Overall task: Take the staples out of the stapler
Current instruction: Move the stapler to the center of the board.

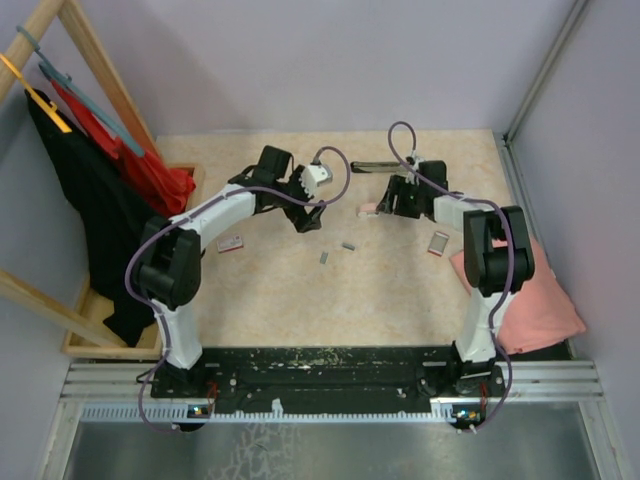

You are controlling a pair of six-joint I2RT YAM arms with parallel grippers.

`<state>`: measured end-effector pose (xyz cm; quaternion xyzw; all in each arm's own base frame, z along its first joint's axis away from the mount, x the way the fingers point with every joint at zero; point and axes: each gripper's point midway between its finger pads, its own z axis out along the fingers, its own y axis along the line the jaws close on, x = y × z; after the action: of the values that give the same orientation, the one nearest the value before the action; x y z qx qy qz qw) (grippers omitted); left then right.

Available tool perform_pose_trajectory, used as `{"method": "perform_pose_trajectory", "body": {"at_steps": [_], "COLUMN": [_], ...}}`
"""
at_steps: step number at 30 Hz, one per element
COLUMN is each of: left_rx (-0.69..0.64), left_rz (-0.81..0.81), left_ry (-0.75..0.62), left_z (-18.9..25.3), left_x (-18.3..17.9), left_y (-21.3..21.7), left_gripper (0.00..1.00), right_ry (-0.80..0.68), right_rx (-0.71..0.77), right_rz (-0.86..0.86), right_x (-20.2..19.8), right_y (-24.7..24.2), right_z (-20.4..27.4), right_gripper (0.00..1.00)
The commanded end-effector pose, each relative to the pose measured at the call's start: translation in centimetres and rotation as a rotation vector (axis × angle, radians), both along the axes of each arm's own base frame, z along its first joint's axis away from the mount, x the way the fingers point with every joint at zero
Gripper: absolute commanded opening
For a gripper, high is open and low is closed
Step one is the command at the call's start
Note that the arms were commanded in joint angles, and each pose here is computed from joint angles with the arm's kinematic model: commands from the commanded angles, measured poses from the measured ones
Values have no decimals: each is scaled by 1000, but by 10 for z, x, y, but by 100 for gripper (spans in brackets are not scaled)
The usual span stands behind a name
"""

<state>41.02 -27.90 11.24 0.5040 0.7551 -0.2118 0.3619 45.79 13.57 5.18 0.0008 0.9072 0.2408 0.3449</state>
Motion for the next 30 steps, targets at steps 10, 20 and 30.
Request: {"method": "perform_pose_trajectory", "body": {"at_steps": [10, 20, 30], "left_rx": [13, 15, 2], "left_rz": [8, 8, 4], "left_ry": [-67, -48, -37], "left_z": [6, 0, 3], "left_x": [8, 7, 3], "left_y": [2, 1, 0], "left_gripper": [100, 100, 100], "right_ry": [82, 54, -19], "right_rx": [251, 297, 224], "right_rz": [63, 142, 65], "right_x": [25, 25, 42], "right_y": [47, 62, 42], "right_z": [2, 14, 26], "right_gripper": [54, 53, 57]}}
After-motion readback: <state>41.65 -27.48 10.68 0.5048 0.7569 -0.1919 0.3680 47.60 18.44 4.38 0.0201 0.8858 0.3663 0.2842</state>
